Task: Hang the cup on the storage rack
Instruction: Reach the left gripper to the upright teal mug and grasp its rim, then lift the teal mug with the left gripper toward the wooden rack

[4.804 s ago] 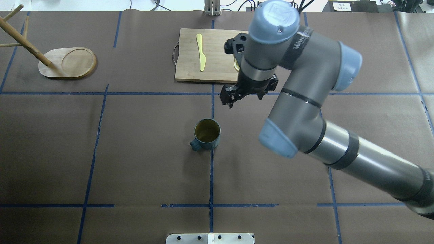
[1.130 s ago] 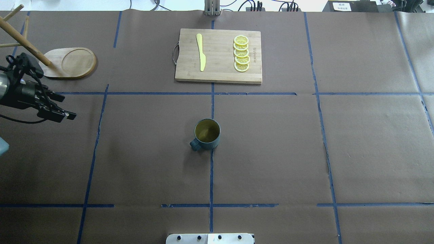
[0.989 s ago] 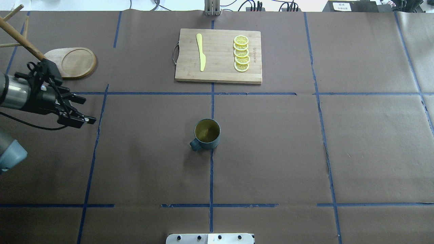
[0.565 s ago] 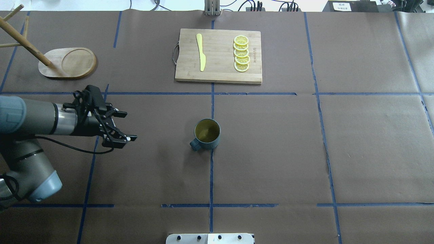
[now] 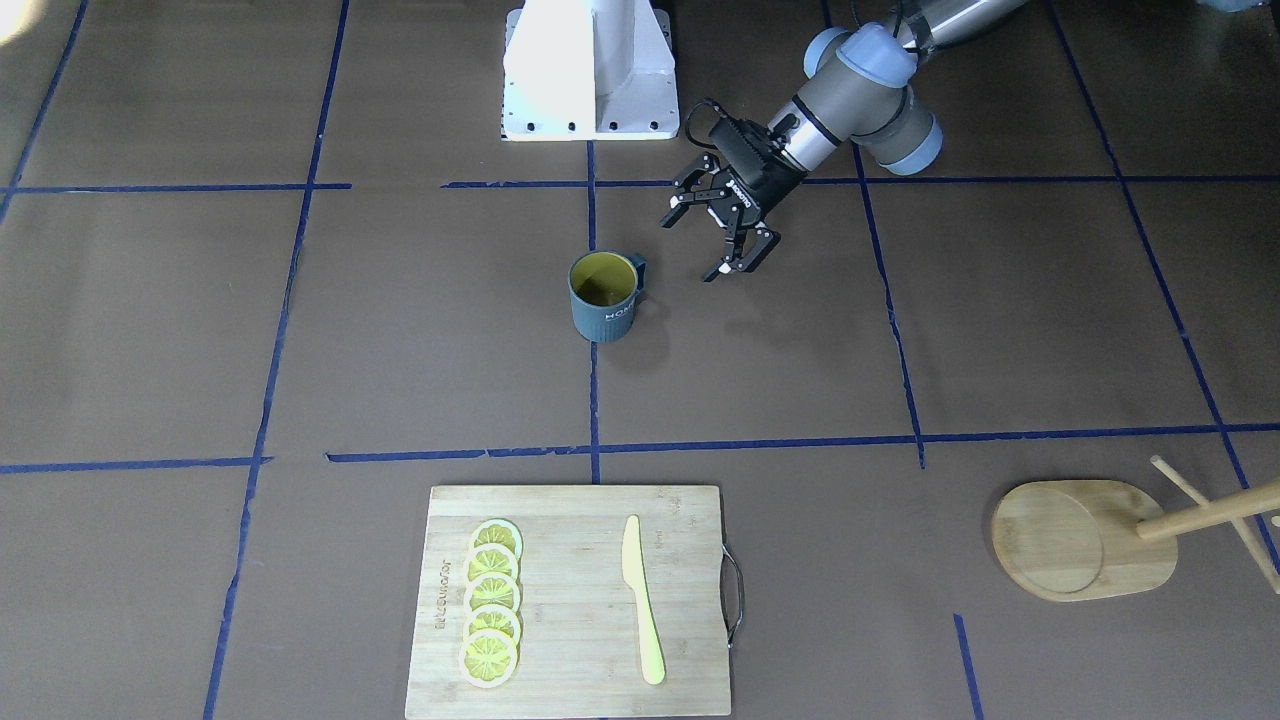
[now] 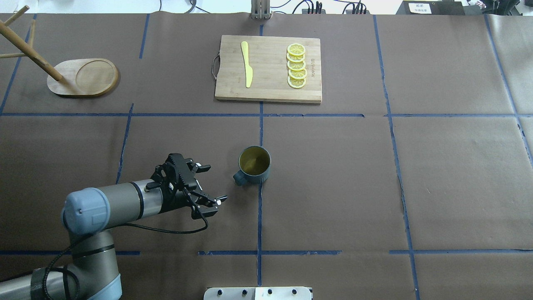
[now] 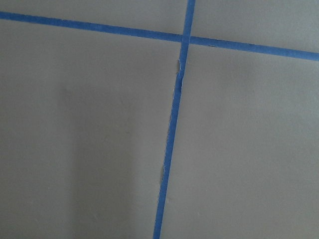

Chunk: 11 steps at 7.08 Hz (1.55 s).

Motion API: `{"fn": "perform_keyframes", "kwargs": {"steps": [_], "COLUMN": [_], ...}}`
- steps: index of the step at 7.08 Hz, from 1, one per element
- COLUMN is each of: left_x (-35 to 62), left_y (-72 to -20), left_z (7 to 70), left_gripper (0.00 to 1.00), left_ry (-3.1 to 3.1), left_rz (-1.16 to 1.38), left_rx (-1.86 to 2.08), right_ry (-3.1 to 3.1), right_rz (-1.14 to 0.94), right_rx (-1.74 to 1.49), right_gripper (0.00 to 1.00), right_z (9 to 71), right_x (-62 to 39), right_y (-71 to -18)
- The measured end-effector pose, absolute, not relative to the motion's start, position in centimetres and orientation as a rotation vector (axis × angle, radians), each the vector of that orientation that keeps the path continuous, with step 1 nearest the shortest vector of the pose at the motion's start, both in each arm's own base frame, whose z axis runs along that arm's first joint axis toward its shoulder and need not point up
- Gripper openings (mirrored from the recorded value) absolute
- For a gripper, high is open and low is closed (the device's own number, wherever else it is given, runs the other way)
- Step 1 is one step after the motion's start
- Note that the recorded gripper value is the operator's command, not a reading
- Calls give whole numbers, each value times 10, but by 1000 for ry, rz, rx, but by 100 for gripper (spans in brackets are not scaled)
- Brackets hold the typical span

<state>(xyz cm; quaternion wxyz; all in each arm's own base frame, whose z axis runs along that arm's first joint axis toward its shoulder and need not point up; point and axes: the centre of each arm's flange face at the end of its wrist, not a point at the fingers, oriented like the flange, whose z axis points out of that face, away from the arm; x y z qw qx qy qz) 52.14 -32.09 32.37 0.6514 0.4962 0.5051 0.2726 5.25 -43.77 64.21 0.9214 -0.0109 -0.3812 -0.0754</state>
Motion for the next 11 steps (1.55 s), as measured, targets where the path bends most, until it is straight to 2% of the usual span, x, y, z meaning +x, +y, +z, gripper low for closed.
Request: {"fn": "perform_keyframes", "kwargs": {"steps": [3, 6, 7, 9, 11], "left_x": [568, 584, 588, 594, 594], "left_y": [-319, -320, -321, -319, -318], "left_z": [303, 311, 312, 310, 308], "left_gripper": [100, 84, 70, 12, 0], "left_ry": [1116, 1093, 1094, 1116, 1139], "left_rz": [567, 561, 555, 531, 504], "left_rx": [1164, 1146, 1136, 1111, 1093], "right_ry": [-783, -781, -781, -780, -780], "right_rz": [-158, -165, -165, -166, -166], "right_rx": [-22, -23, -22, -22, -22], "right_gripper": [100, 100, 100, 100, 100], "right_z": [641, 641, 641, 641, 641], "right_x": [51, 49, 49, 49, 49], "right_y": [-438, -439, -439, -439, -439]}}
